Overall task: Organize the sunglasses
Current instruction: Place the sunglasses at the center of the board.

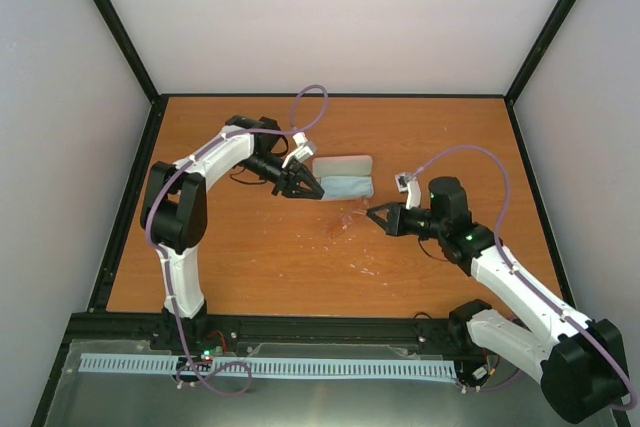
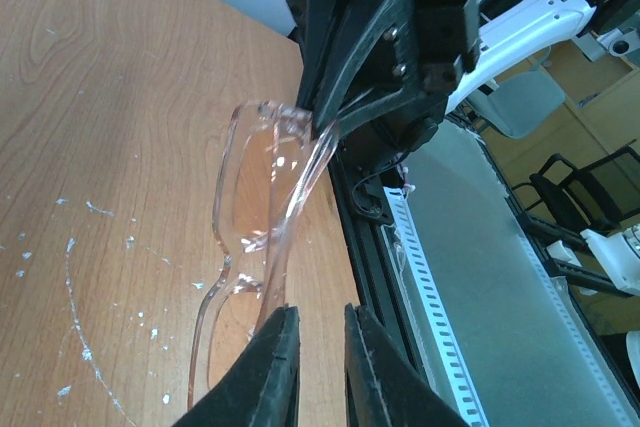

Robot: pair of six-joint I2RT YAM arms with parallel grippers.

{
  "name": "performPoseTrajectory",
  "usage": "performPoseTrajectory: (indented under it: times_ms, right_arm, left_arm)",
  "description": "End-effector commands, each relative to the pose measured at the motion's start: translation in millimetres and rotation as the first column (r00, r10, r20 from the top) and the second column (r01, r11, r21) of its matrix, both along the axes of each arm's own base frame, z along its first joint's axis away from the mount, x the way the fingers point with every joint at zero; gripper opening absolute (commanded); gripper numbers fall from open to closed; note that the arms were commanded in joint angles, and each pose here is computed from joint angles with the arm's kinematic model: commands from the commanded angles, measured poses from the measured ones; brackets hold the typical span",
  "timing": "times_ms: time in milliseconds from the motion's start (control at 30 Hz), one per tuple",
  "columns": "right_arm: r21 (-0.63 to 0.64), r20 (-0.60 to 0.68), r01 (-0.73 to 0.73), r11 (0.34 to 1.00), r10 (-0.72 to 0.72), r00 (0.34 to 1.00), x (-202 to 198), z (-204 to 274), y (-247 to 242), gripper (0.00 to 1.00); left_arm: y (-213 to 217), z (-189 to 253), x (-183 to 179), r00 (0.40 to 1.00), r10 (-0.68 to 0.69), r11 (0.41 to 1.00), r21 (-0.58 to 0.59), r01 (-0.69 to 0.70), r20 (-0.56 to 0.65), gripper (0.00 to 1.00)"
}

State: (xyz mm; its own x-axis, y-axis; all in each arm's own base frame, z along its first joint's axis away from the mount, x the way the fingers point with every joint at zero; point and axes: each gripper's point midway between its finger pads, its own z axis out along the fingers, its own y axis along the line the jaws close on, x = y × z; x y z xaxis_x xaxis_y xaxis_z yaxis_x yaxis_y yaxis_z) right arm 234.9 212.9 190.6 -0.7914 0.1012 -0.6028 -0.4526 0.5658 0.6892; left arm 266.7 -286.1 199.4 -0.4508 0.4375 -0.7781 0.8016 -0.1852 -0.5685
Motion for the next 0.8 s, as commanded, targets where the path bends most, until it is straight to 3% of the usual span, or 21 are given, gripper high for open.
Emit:
performPoseTrajectory:
  times_ms: [0, 267, 767]
  right_arm:
    - [0.016, 0.003, 0.059, 0.998, -0.059, 0.998, 4.0, -11.0, -7.7, 0.03]
    - [0.041, -0.059, 0.104, 0.994, -0.101, 0.993, 6.6, -41.2, -12.8, 0.03]
    - [-0.093, -0.284, 0.11, 0.99, -0.133, 0.949, -8.0, -126.9, -22.7, 0.03]
  left_arm:
    - [-1.9, 5.9, -2.9, 1.0, -0.011, 1.0, -0.026, 0.011, 0.019, 0.16]
    - [4.5, -11.6, -4.0, 0.999, -0.021, 0.999, 0.035, 0.02, 0.036, 0.14]
    - [13.4, -21.2, -2.9, 0.999, -0.011, 0.998, 0.065, 0.009, 0.033, 0.14]
